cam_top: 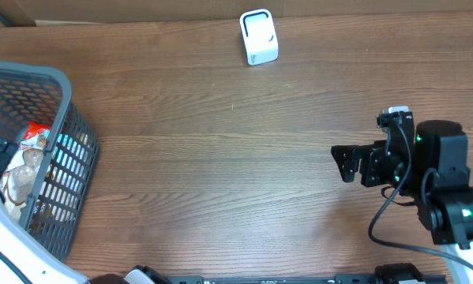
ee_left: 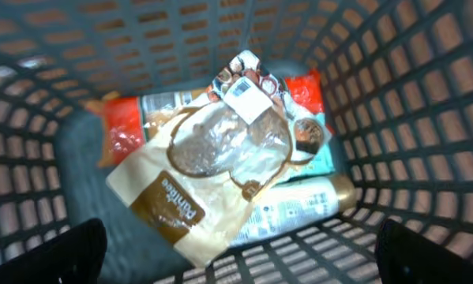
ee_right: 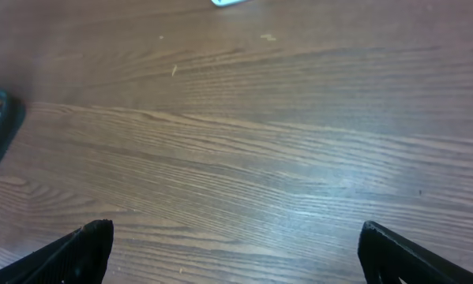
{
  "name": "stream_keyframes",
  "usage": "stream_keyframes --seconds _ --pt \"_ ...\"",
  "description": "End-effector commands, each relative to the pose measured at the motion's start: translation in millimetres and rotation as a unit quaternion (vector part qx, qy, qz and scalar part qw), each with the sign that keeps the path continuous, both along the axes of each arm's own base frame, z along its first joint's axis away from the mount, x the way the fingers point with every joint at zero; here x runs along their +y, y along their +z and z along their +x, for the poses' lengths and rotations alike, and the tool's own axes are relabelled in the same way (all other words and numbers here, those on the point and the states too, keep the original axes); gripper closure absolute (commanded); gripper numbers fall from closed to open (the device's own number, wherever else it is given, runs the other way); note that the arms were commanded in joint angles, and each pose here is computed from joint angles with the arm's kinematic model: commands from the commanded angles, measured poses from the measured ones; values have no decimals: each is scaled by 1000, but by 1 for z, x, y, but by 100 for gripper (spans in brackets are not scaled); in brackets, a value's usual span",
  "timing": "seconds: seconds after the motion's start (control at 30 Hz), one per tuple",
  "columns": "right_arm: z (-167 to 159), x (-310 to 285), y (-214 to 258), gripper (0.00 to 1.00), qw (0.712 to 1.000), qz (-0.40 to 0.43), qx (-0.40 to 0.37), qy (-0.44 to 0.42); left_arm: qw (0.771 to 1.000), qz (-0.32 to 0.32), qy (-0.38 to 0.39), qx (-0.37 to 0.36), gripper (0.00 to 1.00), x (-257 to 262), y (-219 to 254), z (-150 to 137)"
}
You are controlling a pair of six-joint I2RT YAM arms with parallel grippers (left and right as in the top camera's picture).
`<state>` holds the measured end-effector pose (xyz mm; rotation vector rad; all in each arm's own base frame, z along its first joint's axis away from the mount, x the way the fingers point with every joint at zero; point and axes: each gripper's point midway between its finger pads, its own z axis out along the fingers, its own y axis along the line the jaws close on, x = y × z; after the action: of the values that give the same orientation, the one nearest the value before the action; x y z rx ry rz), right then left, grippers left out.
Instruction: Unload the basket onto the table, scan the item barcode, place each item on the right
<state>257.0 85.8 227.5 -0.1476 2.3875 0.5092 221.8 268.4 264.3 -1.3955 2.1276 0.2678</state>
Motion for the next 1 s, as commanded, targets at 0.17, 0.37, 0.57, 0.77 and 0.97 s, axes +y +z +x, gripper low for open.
stream_keyframes --seconds 0.17,0.37,0.57,0.77,0.97 --pt "2 8 7 0 1000 14 -4 18 994 -48 -87 54 0 9 -76 26" --pt "2 8 7 0 1000 14 -4 18 982 -83 -126 114 2 14 -130 39" --pt "2 8 7 0 1000 14 -3 18 967 -94 -166 167 5 4 -162 52" --pt "0 8 5 0 1000 14 1 18 963 -69 -114 236 8 13 -175 41" --pt "0 8 3 0 1000 13 7 17 955 -68 -77 277 15 16 -186 28"
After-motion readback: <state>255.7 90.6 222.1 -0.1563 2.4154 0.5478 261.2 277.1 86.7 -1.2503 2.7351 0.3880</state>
